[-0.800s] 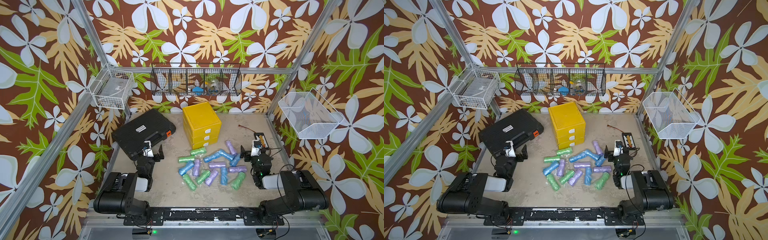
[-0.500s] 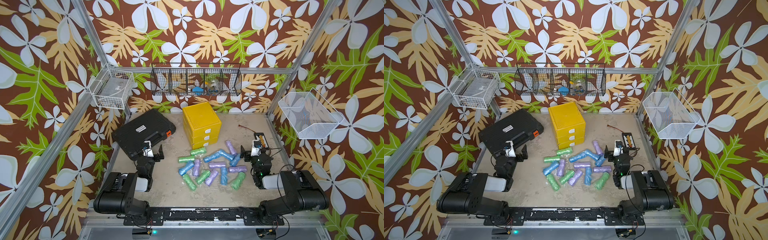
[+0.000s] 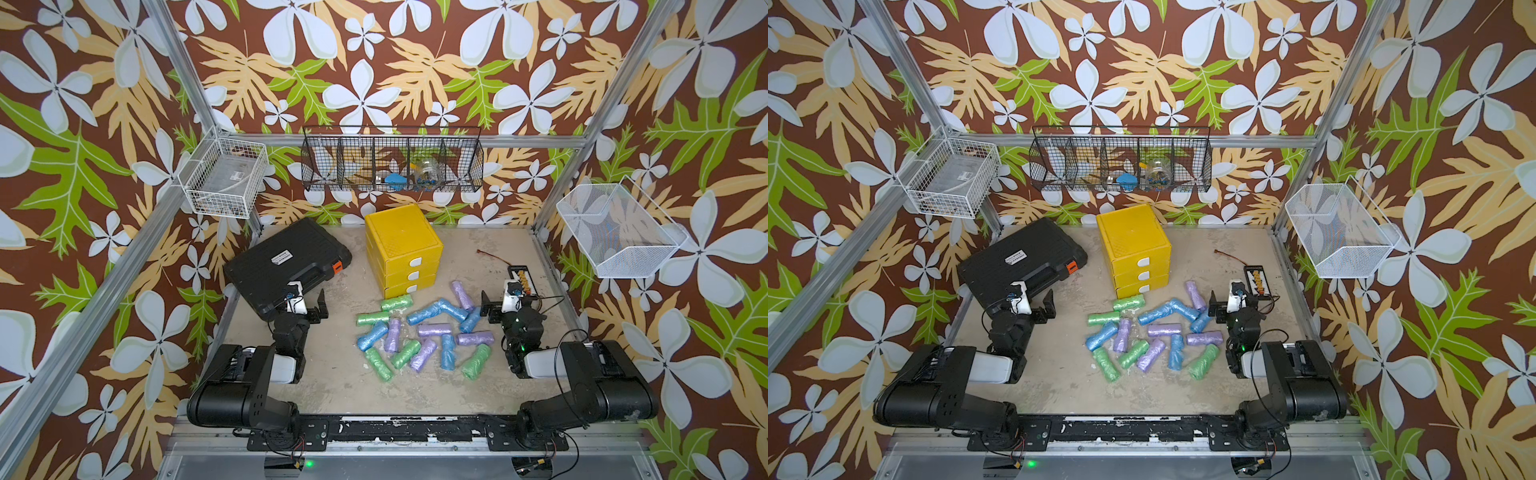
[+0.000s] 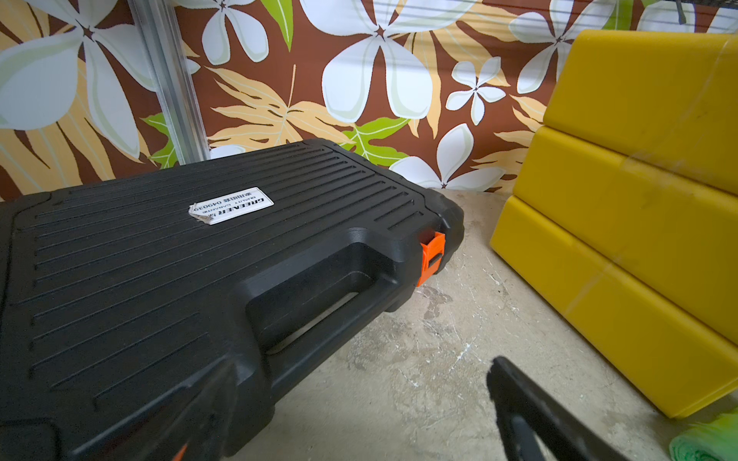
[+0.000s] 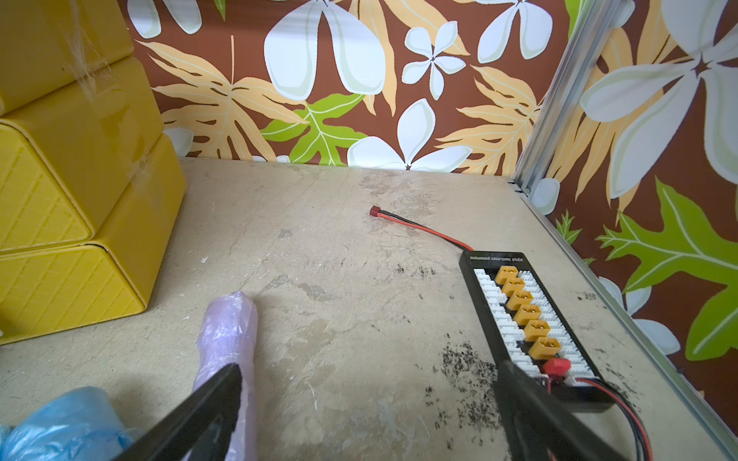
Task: Sort the rolls of trash bags by color and place them into the drawer
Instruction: Move the storage box to the center of the board.
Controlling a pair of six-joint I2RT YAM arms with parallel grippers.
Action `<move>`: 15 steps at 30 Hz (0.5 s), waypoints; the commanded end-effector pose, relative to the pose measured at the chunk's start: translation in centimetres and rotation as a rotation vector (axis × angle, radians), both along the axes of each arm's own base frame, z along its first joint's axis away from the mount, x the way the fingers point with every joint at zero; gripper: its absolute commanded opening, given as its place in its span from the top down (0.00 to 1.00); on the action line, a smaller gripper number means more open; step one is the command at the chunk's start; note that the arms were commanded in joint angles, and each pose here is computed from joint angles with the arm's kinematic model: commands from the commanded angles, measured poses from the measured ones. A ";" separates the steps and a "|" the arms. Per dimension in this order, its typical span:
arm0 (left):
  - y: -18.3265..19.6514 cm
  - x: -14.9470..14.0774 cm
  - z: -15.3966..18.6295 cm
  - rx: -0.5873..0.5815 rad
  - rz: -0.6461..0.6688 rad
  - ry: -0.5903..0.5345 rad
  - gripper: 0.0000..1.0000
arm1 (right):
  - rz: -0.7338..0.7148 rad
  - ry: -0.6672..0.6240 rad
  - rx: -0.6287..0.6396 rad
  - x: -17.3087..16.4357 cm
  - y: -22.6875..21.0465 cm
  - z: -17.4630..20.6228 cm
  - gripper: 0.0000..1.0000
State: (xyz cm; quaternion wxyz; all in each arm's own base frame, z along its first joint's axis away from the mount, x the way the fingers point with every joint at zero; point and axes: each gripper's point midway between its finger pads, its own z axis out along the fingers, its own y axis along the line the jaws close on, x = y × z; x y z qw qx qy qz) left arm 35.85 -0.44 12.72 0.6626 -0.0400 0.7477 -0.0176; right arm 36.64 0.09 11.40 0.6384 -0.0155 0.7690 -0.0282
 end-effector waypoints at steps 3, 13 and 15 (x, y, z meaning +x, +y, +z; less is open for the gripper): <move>0.1 0.2 0.4 0.005 0.001 -0.012 0.00 | 0.001 -0.035 0.011 0.1 -0.3 0.9 0.00; 1.9 1.7 3.0 -0.081 0.149 0.101 0.00 | -0.265 0.028 0.189 0.5 -4.2 4.9 0.00; 2.9 2.0 4.2 -0.180 0.238 0.147 0.00 | -0.309 0.032 0.347 0.7 -4.3 6.8 0.00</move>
